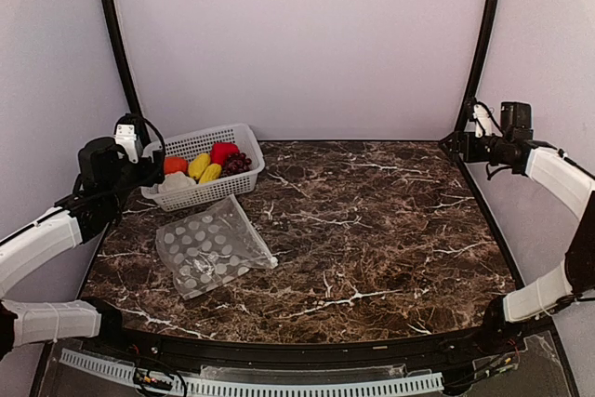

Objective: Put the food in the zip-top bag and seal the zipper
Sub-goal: Move the bin to the center of the board.

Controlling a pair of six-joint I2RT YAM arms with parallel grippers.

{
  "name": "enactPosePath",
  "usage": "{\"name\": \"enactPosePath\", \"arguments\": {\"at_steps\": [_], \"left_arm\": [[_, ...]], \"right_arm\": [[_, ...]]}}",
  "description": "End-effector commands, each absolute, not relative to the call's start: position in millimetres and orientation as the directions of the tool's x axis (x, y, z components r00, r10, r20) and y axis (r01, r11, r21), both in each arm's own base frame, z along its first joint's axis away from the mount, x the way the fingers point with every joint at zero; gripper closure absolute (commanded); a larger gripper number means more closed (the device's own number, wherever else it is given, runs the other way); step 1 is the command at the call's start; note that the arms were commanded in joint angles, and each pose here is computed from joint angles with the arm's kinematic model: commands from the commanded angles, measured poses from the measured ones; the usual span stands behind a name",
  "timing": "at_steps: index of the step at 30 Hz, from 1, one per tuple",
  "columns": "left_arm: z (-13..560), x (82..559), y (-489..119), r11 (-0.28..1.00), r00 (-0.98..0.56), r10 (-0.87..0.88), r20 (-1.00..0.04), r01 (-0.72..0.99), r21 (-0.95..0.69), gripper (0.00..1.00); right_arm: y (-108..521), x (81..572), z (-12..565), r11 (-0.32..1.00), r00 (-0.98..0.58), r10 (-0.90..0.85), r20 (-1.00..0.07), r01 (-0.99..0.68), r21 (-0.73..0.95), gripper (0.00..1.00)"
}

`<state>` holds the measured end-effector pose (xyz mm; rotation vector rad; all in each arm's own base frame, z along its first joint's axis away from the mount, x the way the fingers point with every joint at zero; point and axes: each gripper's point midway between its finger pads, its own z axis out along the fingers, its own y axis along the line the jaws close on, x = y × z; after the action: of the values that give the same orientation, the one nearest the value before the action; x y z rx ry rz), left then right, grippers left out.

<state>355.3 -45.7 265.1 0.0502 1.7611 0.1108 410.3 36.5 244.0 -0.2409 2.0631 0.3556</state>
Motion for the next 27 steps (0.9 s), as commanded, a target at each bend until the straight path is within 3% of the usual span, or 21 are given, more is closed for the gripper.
{"name": "enactPosePath", "arguments": {"at_steps": [1,7,20,24,27], "left_arm": [[274,360,-52,0.998,-0.155,0.055,-0.986,0.045,0.048,0.09],[277,397,-78,0.989,-0.323,-0.041,-0.945,0.119,-0.084,0.12],[256,492,-159,0.955,-0.584,-0.118,-0.803,0.155,-0.253,0.33],[230,509,-192,0.932,-0.653,-0.067,-0.755,0.229,-0.281,0.32],[201,513,-214,0.921,-0.703,-0.022,-0.711,0.262,-0.288,0.26]], "right_arm": [[35,411,238,0.927,-0.469,-0.006,-0.883,-0.334,0.171,0.06],[52,396,226,0.868,-0.456,-0.057,-0.888,-0.462,0.181,0.02],[69,381,218,0.793,-0.433,-0.076,-0.898,-0.572,0.208,0.01],[72,379,217,0.779,-0.43,-0.079,-0.899,-0.589,0.213,0.02],[73,378,215,0.771,-0.432,-0.079,-0.899,-0.598,0.219,0.02]]}}
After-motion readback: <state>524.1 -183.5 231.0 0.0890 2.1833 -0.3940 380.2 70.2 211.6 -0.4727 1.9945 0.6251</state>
